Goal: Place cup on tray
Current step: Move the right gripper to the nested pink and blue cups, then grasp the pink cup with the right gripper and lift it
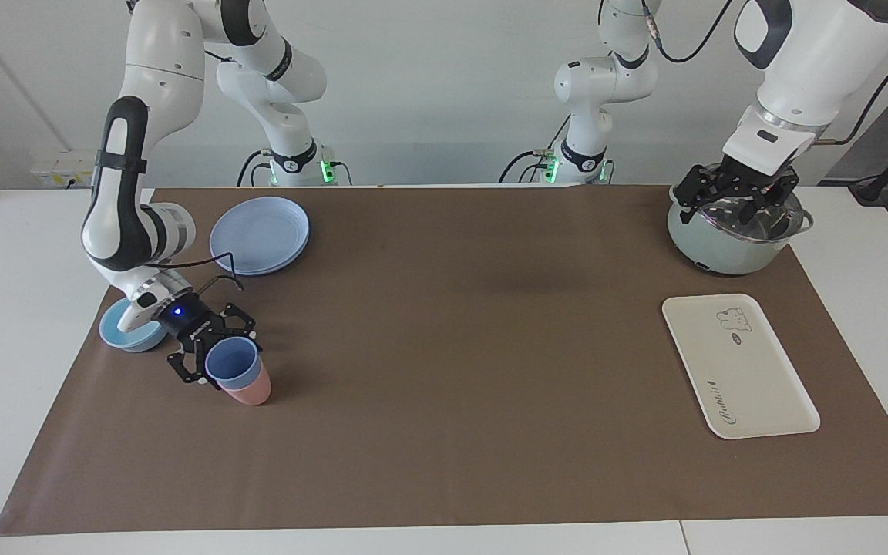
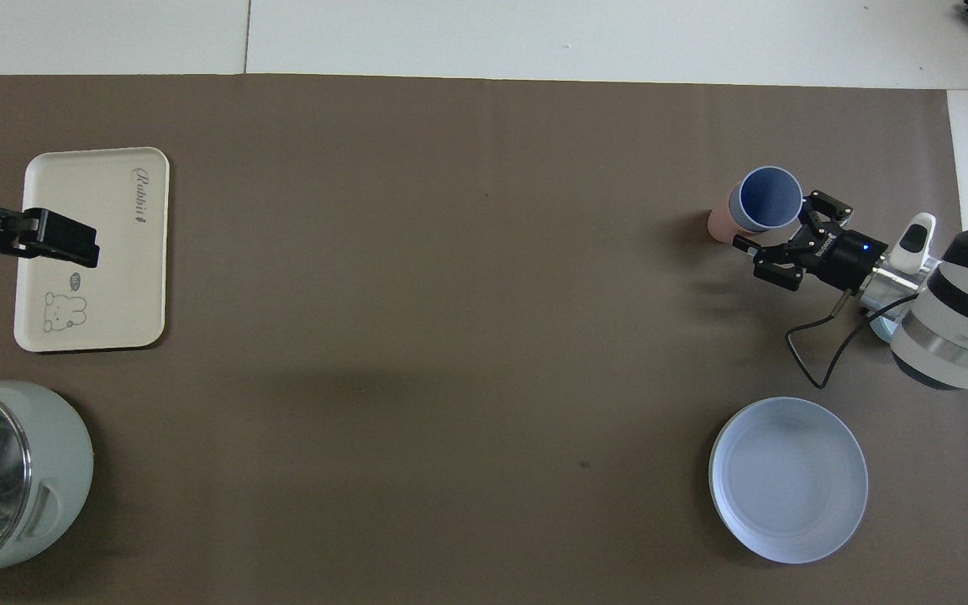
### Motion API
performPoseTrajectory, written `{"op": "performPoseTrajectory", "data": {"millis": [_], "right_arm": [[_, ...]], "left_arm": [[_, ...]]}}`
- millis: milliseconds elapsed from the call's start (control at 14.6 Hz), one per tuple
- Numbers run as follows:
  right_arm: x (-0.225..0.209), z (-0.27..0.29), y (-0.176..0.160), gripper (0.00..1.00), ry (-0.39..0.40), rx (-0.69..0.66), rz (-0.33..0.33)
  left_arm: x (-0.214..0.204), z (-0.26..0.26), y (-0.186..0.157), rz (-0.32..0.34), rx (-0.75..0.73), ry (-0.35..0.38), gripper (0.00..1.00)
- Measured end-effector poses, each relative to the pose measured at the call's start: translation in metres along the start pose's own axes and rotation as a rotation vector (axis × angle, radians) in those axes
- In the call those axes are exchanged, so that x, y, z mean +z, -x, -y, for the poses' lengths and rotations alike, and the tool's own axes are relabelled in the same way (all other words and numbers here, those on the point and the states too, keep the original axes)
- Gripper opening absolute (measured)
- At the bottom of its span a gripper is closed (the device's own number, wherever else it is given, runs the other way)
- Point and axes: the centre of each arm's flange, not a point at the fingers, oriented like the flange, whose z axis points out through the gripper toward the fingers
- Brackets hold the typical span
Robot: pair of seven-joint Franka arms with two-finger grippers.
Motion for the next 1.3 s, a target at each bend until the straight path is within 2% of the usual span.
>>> {"op": "performPoseTrajectory", "data": {"millis": [410, 819, 956, 1297], "right_arm": [[0.012, 0.002, 0.01, 1.0, 0.035, -0.007, -0.049], [0.024, 0.009, 0.009, 1.0, 0.027, -0.005, -0.054], [0.024, 0.008, 0.008, 0.84, 0.028, -0.023, -0.055], [0.022, 0.005, 0.004, 0.83, 0.041, -0.048, -0.052]], "left_arm": [[0.0, 0.0, 0.0, 0.0, 0.0, 0.0, 1.0], [0.0, 0.0, 0.0, 0.0, 0.001, 0.0, 1.0], [0.0, 0.0, 0.0, 0.0, 0.001, 0.0, 1.0], [0.0, 0.0, 0.0, 0.0, 0.002, 0.0, 1.0]]}}
